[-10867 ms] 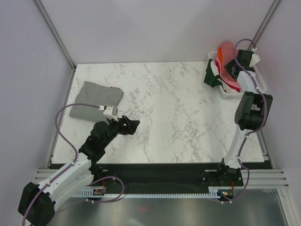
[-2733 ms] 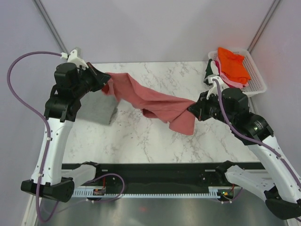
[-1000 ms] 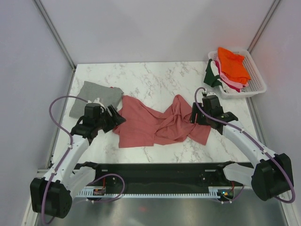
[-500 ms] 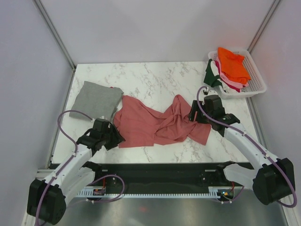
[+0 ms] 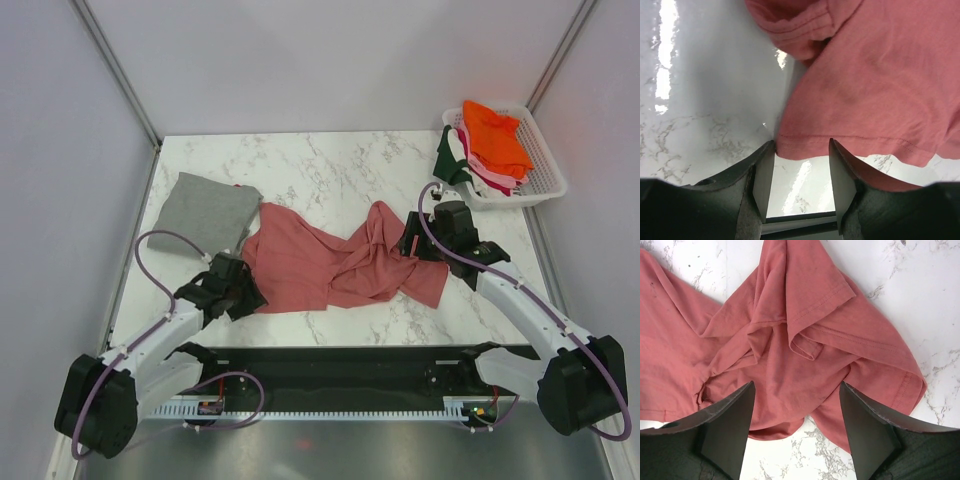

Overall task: Fold and stack the t-shirts
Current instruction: Flatten the tshirt out

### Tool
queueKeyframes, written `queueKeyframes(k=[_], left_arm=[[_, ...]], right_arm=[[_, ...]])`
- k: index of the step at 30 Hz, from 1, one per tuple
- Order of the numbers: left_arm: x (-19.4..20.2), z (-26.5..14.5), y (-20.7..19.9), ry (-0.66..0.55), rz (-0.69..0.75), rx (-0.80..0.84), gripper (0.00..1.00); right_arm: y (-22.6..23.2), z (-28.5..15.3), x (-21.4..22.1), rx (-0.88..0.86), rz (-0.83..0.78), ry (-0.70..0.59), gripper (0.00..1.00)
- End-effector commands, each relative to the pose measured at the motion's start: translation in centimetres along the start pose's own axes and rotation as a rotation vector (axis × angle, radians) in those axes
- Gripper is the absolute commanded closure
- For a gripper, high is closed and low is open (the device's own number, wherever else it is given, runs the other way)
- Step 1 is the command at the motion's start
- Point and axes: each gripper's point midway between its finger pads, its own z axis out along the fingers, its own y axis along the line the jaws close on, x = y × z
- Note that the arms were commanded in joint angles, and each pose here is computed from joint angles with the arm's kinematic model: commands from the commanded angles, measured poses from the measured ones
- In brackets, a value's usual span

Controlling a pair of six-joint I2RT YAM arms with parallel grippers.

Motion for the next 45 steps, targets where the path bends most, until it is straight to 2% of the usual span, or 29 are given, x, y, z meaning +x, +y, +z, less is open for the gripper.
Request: queueKeyframes(k=[1,3,6,7,10,17,27,33,45], left_arm=[[0.7,1.0,-0.2,0.002,-0.027,0.0,0.46],[1.1,1.3,-0.5,0.017,-0.031,0.016,0.49],[1.4,1.8,-0.8,0.025,-0.031,0.047,0.59],[1.4,1.8,-0.9,0.023,-0.03,0.053,0.71],[0.6,1.6,-1.5,-0.005,-0.009,0.076,0.98],[-1.6,-1.0,-4.2,-0.069,0.01,0.159,0.98],[-7.5,-9.8,-9.6,-0.225,0.075,0.285,0.98],[-10.0,-13.6,-10.9,-0.295,0.095,0.314,0.98],[-12.0,-16.3,-11.2,-0.379,0.076,0.327,0.98]], right_arm=[[0.7,-0.5,-1.1,-0.032,0.003,-0.048,0.23],[0.6,-0.6,-1.1,-0.032,0.002,-0.051,0.23],[0.7,-0.7,-1.2,-0.036,0.005,-0.055,0.23],[0.7,-0.8,-1.2,-0.036,0.005,-0.055,0.23],[0.7,-0.9,-1.3,-0.036,0.004,-0.058,0.23],[0.3,-0.6,-1.1,-0.015,0.005,-0.054,0.23],[-1.1,0.0,-0.9,0.038,0.025,-0.063,0.23],[-1.5,0.7,-0.6,0.047,0.045,-0.06,0.23],[-0.6,4.3,-1.9,0.041,0.069,-0.034,0.23]])
